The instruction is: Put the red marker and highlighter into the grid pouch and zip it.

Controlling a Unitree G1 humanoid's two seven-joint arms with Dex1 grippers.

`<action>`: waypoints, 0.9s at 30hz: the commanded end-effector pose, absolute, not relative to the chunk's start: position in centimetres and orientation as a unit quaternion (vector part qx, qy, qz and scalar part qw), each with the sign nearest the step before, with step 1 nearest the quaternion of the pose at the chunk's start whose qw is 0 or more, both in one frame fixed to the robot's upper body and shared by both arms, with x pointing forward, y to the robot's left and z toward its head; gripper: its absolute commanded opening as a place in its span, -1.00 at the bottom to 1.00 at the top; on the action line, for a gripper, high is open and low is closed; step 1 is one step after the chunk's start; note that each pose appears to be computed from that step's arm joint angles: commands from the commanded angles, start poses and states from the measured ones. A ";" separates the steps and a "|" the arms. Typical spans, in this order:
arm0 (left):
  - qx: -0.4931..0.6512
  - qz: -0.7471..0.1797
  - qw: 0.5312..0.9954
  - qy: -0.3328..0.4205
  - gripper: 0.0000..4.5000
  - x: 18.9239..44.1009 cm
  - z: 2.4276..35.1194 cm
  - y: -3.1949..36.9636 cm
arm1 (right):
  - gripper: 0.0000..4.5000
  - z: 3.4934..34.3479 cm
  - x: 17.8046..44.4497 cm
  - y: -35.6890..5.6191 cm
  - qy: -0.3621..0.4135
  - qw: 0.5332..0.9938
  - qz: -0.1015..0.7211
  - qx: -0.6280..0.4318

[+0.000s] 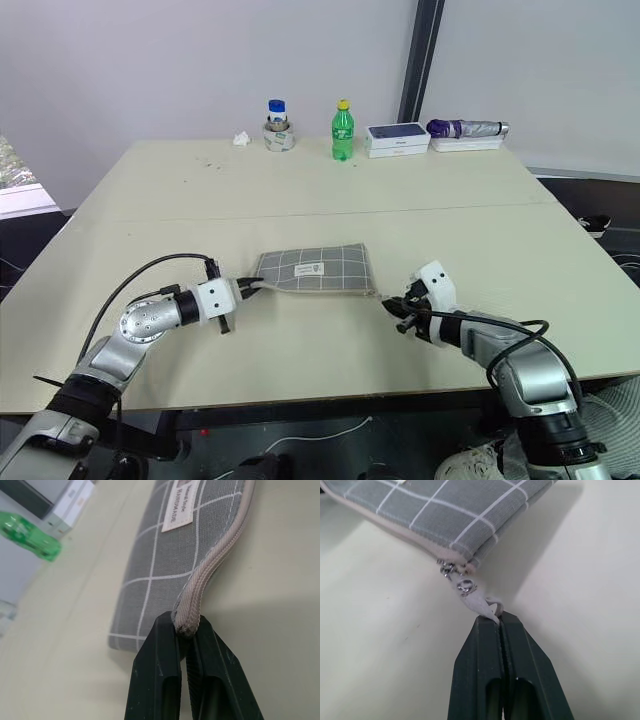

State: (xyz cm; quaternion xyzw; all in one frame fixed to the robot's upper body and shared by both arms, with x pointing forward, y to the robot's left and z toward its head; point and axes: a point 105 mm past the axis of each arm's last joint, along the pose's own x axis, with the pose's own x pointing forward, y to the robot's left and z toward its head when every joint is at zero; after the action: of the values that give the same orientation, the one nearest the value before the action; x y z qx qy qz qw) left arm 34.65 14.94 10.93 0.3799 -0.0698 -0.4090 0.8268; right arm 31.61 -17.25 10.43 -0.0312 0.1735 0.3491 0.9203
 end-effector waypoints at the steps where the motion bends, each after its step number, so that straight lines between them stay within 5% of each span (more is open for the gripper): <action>1: 0.346 -0.392 0.850 -0.066 -0.52 34.7 11.4 16.7 | -0.61 11.7 31.7 -17.5 0.149 0.922 0.353 -0.045; 6: 0.270 -0.414 0.866 -0.075 0.65 32.6 11.9 16.5 | 0.60 11.6 30.6 -18.0 0.159 0.910 0.377 -0.071; 8: 0.224 -0.447 0.863 -0.067 0.66 30.4 11.8 16.6 | 0.98 11.9 29.7 -18.3 0.163 0.899 0.401 -0.071; 21: 0.131 -0.230 0.964 0.028 0.66 27.3 11.8 27.3 | 0.98 13.5 28.5 -25.7 0.134 0.916 0.346 -0.155; 27: 0.102 -0.235 0.965 0.045 0.66 25.7 11.4 28.9 | 0.98 14.4 29.4 -27.8 0.121 0.929 0.316 -0.149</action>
State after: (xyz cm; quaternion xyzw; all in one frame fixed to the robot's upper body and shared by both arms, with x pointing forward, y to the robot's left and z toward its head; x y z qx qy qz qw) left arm 25.53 28.64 9.90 0.0914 0.0763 -0.2344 0.9648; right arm 28.98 -28.05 13.11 -0.1364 0.1493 0.3131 0.9279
